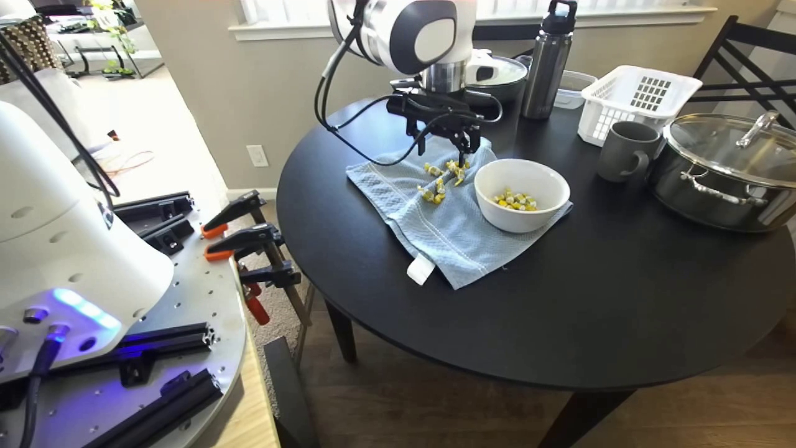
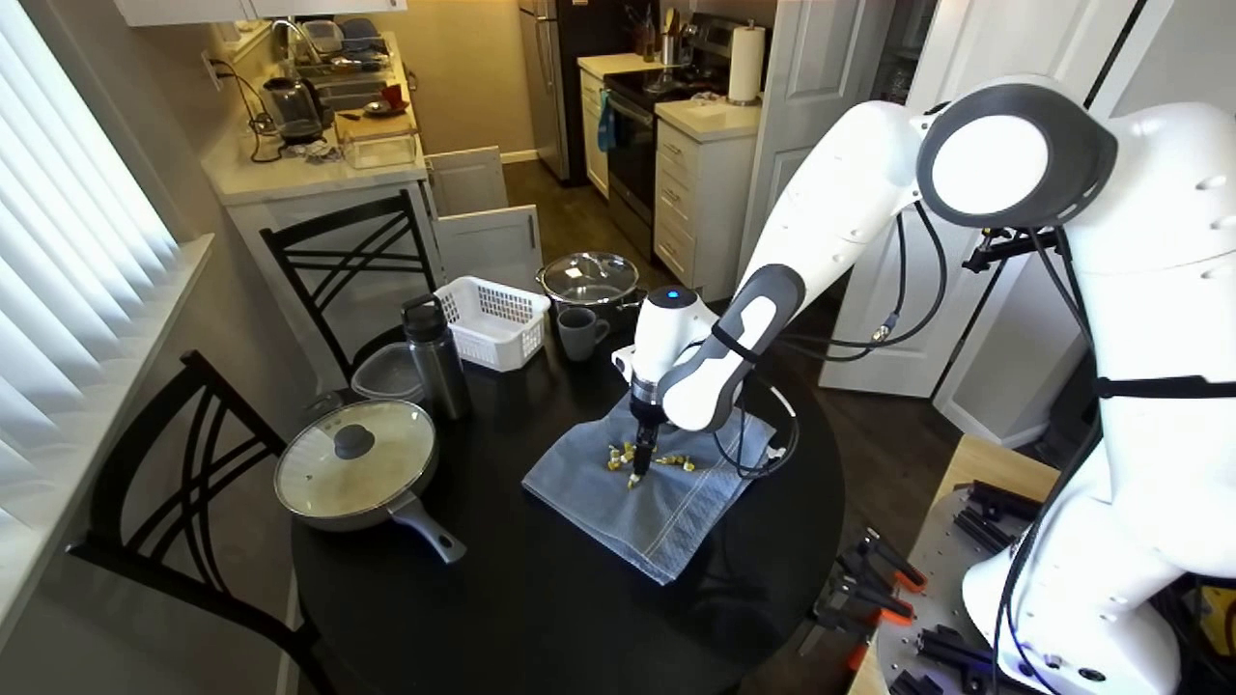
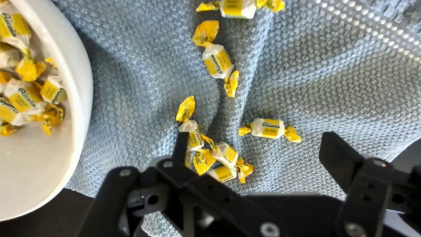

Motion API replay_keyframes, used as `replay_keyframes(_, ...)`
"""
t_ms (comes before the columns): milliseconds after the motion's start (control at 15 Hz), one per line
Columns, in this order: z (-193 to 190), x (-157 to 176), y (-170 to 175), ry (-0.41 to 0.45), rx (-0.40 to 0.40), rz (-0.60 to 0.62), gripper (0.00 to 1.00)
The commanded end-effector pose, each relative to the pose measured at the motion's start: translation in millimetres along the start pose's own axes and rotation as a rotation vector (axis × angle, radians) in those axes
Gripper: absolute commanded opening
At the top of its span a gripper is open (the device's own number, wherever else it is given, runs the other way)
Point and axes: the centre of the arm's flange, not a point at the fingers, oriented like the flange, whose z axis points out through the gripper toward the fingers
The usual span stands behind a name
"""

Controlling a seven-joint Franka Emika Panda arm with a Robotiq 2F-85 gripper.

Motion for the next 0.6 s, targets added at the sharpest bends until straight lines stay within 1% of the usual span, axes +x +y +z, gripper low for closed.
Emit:
replay_keyframes(0,13,4,13,0.000,0.055,-0.013,1.00)
replay_keyframes(333,21,11,1,0.019,0.114,-0.078,1.00)
replay_keyframes(533,25,13,-6,0.008,0.136,-0.106,1.00)
